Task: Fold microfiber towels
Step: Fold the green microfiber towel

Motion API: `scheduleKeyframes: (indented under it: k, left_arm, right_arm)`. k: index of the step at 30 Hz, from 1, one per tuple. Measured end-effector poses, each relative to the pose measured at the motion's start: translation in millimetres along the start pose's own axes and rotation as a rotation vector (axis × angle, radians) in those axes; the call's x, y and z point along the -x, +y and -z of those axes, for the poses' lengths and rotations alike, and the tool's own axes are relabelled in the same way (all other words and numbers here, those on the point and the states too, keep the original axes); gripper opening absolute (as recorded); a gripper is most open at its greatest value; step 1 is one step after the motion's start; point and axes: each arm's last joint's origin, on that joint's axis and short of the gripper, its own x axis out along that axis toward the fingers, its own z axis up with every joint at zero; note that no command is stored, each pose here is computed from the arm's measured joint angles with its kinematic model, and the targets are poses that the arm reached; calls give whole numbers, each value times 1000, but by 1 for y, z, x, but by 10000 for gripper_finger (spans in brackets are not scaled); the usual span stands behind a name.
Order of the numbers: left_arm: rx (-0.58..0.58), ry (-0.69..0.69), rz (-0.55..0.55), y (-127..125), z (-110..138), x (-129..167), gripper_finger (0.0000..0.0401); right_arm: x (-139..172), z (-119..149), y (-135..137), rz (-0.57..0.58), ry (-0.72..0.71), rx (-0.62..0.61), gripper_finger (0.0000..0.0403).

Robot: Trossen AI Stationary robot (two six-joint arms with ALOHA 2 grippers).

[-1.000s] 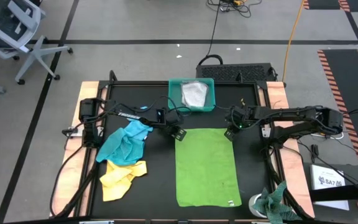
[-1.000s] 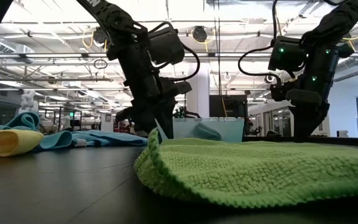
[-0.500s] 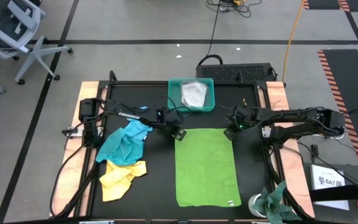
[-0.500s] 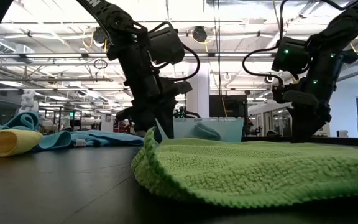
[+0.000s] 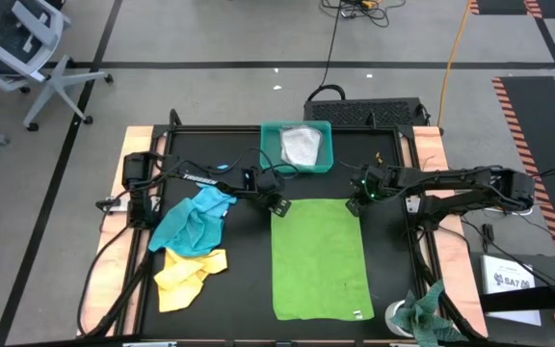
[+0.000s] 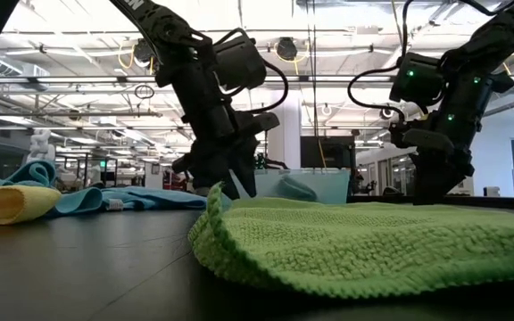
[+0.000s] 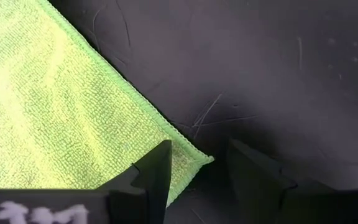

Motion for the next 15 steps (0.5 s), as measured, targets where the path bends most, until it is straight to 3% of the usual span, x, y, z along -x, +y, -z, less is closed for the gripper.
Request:
scheduleKeyframes:
  k: [15]
  left_arm:
    - [5, 46, 40, -1, 2, 0, 147]
  right_arm:
    - [0, -3, 2, -42, -24, -6, 151]
